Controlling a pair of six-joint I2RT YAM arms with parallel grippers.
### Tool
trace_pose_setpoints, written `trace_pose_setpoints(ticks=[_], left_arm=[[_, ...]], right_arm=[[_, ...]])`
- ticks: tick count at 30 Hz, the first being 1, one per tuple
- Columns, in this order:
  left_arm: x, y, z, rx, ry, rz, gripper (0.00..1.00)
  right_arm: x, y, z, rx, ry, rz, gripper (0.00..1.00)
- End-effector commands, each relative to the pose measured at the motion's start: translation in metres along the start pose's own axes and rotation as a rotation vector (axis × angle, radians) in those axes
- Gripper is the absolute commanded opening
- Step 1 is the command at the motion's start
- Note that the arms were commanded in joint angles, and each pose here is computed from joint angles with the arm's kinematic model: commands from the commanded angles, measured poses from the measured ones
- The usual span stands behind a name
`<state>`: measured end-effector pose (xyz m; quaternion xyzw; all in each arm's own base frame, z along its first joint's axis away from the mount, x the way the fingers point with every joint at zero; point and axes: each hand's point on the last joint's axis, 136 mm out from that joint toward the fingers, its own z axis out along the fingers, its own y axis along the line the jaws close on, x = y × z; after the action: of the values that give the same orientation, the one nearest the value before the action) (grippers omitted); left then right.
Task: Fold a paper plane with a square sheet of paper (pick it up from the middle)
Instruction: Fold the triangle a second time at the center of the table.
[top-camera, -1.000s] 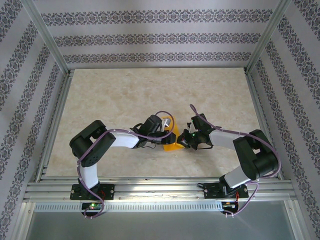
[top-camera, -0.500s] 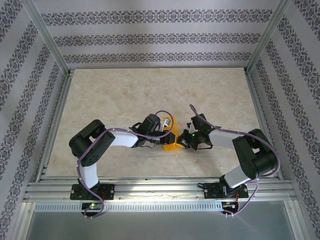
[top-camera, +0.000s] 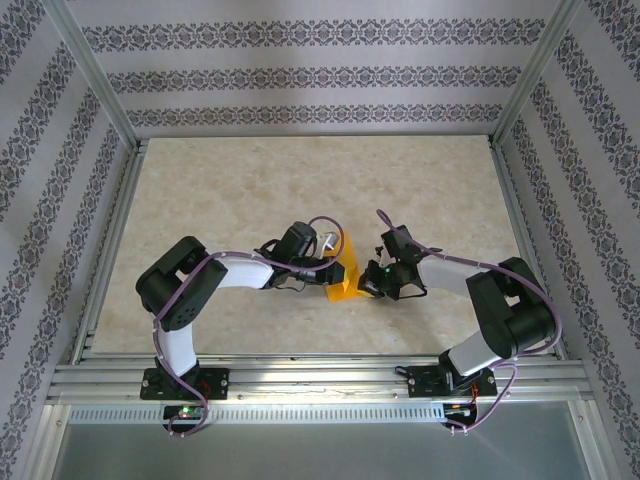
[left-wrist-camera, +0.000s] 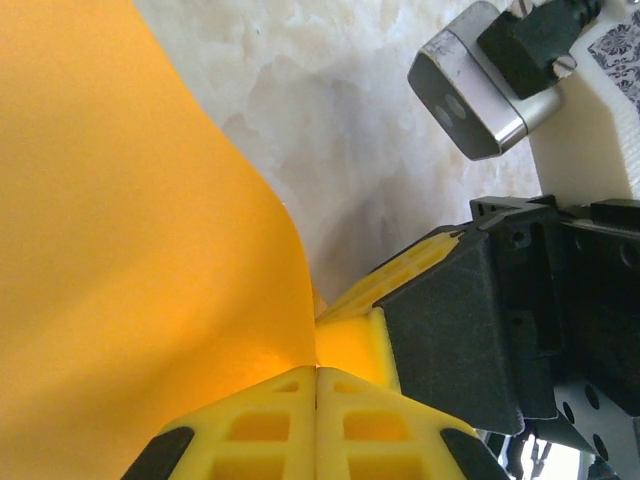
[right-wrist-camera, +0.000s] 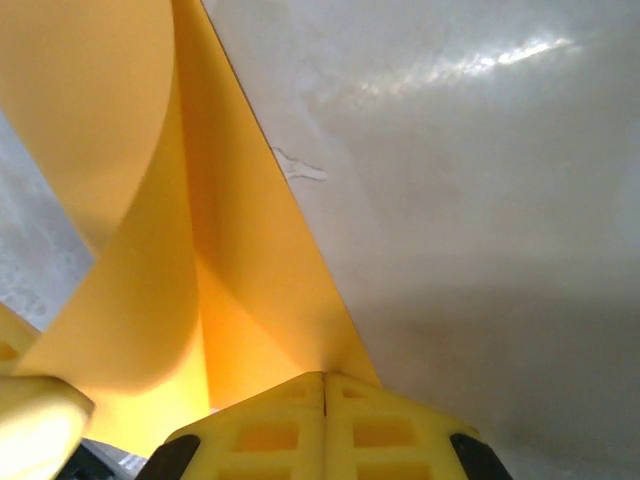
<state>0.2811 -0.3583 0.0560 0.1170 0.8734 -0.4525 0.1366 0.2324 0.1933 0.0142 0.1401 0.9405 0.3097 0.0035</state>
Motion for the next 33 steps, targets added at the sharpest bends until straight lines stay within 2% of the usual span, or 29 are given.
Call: trace_pose_setpoints(ticks=[1,14,21,33], left_arm=[[-0.004,0.005,-0.004,-0.023,0.031,0.049,0.05],[-0.007,0.023,-0.007,-0.105,0.065,0.119,0.05],[-0.014,0.035,-0.010,-0.200,0.097,0.254,0.06],[-0.014,0.049,-0.006,-0.261,0.134,0.281,0.06]], right_arm=[[0.001,-0.016,-0.003,0.087,0.007,-0.012,0.02],[0.001,-0.015,-0.002,0.104,0.008,-0.024,0.02],[0.002,-0.013,0.001,0.108,0.018,-0.031,0.02],[0.004,-0.012,0.001,0.113,0.026,-0.037,0.02]])
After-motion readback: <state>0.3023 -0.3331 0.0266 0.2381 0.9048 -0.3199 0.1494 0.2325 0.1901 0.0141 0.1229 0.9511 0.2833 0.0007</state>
